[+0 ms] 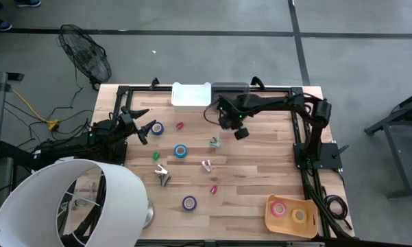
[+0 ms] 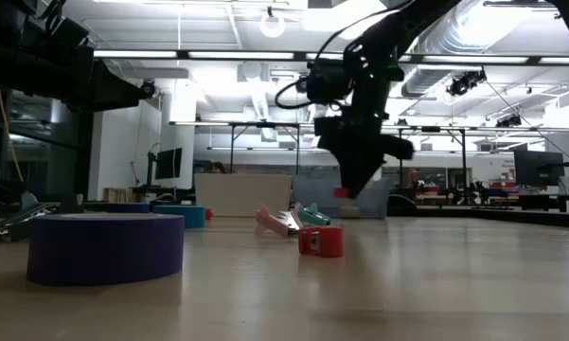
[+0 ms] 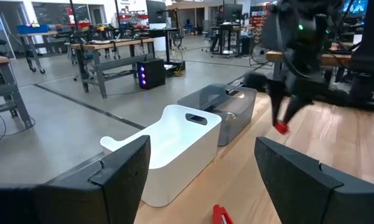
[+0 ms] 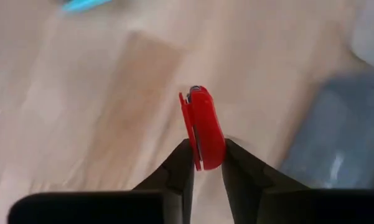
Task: Pick and place Stapler, Stapler remover, tape
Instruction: Put the top right red stapler into the black bin
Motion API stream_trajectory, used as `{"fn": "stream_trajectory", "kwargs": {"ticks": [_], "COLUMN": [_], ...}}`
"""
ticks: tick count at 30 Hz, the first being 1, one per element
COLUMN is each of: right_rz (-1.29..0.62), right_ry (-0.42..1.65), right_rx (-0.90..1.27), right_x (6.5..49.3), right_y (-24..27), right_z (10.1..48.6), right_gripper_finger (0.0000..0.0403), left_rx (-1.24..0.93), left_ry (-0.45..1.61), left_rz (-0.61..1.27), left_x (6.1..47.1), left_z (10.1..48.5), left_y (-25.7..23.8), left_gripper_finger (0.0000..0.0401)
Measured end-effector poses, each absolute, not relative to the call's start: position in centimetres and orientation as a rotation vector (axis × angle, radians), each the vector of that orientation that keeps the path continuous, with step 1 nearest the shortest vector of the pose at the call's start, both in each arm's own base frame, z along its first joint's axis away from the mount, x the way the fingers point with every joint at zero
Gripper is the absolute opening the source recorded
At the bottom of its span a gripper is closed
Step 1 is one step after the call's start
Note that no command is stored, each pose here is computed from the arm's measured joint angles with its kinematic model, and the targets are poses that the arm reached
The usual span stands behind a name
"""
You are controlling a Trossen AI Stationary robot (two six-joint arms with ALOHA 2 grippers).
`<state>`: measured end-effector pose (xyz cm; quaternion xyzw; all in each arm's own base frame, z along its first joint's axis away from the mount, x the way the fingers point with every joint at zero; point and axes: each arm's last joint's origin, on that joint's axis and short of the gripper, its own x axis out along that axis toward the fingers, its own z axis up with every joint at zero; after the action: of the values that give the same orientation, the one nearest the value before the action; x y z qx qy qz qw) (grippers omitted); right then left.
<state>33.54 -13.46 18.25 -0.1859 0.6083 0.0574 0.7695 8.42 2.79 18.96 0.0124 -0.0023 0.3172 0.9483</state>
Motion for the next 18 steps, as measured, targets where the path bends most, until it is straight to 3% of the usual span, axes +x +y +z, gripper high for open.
{"fn": "stream_trajectory", "kwargs": {"ticks": [10, 18], "right_rz": [-0.428, -0.682], "right_ry": [1.231, 1.117], "right_rx": [0.032, 0.413], "right_x": [33.1, 31.2], "right_y": [-18.7, -22.2], "right_z": [23.6, 23.8], "right_gripper_finger": [0.0051, 0.0075], "left_rx": [0.025, 0.025], "left_ry": [-0.004, -0.005], "left_rz": [0.646, 0.645], "left_x": [8.4, 8.4], "left_z": [19.0, 19.0], "left_y": [2.8, 2.8], "left_gripper_finger": [0.0285, 0.0285]}}
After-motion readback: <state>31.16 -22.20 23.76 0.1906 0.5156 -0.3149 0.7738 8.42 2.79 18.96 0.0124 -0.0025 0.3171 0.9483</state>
